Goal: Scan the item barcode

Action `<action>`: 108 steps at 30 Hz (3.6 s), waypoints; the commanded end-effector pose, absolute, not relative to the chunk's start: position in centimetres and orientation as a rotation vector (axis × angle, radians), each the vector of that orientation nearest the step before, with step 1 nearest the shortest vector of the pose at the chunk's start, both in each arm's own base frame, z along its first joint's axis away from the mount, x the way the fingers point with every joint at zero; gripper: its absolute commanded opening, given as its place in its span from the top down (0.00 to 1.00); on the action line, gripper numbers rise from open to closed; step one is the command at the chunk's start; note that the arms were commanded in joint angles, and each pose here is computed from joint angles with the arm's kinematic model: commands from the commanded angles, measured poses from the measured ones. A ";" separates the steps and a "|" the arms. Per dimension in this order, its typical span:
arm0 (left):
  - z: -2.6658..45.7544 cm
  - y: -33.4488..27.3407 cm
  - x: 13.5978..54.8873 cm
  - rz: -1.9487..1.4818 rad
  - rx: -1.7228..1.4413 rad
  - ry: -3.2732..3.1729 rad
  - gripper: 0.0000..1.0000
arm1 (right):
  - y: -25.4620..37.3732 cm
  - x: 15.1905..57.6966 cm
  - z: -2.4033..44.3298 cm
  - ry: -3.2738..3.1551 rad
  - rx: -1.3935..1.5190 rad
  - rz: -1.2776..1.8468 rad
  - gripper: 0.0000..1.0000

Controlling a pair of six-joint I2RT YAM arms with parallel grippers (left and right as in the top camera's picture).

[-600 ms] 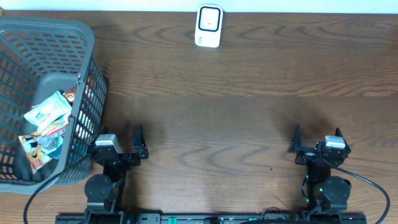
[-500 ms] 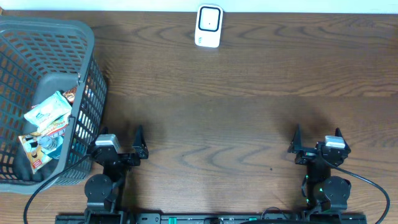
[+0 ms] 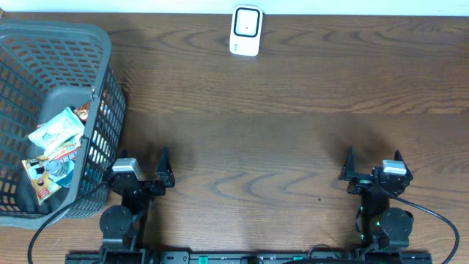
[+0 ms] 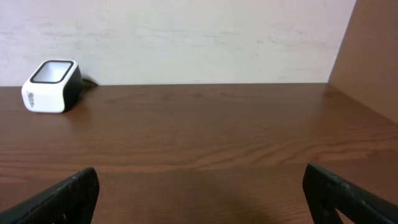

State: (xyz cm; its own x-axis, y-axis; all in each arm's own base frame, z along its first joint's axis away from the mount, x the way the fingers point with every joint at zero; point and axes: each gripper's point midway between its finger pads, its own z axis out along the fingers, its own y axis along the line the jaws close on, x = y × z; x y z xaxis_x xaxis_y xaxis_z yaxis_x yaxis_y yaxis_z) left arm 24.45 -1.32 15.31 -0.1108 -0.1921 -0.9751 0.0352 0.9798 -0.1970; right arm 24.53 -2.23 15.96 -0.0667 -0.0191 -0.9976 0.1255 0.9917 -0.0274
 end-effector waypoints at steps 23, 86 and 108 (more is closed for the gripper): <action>13.7 -1.2 24.4 -0.191 -0.137 1.721 0.02 | -2.1 24.5 15.9 1.635 0.064 -0.125 0.01; 45.0 9.7 24.6 0.026 -1.108 1.536 0.02 | -2.1 24.5 15.9 1.635 0.064 -0.125 0.01; 23.8 16.8 19.1 0.310 -2.558 1.449 0.02 | -2.1 24.5 15.9 1.635 0.064 -0.125 0.01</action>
State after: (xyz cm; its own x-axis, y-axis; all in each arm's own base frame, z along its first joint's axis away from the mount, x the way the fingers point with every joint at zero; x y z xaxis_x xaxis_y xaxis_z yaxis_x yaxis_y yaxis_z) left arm 19.77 16.10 24.56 0.4101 -0.8812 -0.2353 -0.9116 -0.4038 -0.0766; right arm 24.54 -2.17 15.96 -0.0671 -0.0196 -0.9976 0.1228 0.9920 -0.0277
